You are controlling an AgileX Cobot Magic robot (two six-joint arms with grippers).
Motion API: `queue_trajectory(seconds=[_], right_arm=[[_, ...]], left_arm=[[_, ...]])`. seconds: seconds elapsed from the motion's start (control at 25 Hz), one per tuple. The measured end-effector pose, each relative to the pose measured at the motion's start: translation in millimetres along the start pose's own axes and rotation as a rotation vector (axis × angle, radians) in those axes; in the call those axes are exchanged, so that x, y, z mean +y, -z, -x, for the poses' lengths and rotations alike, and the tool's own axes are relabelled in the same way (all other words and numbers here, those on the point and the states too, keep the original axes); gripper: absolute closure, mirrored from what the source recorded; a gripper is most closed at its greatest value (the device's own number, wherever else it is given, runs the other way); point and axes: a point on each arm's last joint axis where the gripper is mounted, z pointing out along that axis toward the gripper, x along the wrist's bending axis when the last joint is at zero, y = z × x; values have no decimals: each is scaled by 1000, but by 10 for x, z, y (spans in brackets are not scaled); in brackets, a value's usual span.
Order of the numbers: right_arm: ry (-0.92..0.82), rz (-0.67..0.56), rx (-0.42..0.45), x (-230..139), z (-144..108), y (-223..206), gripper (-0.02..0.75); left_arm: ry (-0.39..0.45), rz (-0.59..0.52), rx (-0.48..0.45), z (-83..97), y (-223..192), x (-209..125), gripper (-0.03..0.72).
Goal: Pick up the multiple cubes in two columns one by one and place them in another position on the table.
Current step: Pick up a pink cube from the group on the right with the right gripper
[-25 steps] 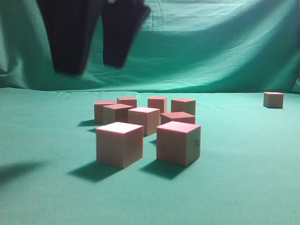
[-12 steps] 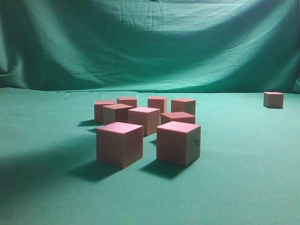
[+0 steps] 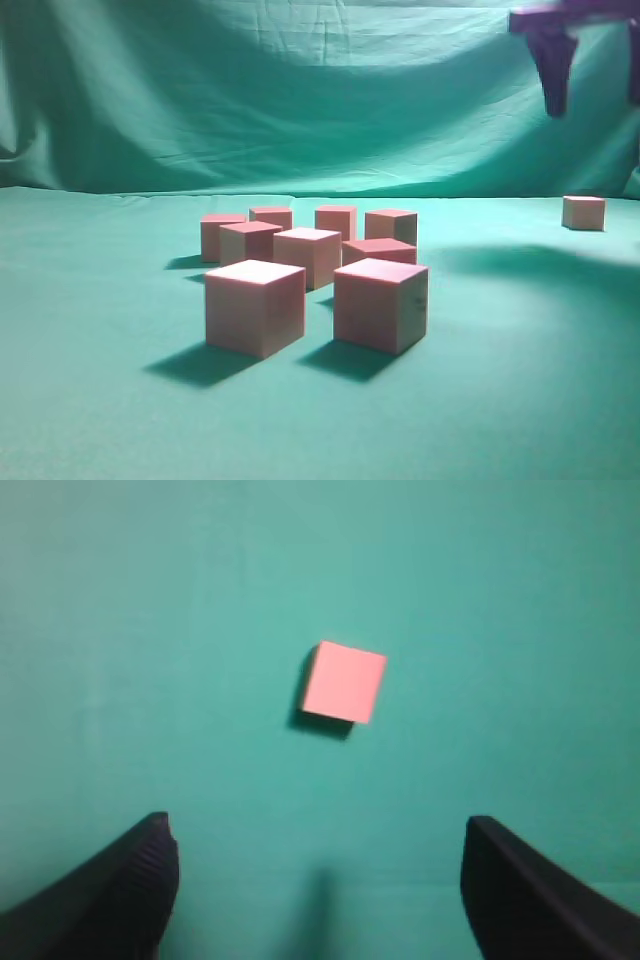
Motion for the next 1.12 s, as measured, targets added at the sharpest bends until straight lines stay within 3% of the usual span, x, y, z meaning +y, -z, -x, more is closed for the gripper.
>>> queue_trajectory(seconds=[0.24,0.64,0.96,1.12], right_arm=[[-152,-4,0,94,253,-597,164],[-185,47,44,170,183,-1075,164],[-174,14,32,138,173,-1231,477],[-176,24,32,149,184,-1143,472]], left_arm=[[0,0,0,0,0,0,688],[0,0,0,0,0,0,688],[0,0,0,0,0,0,688],[0,0,0,0,0,0,688]])
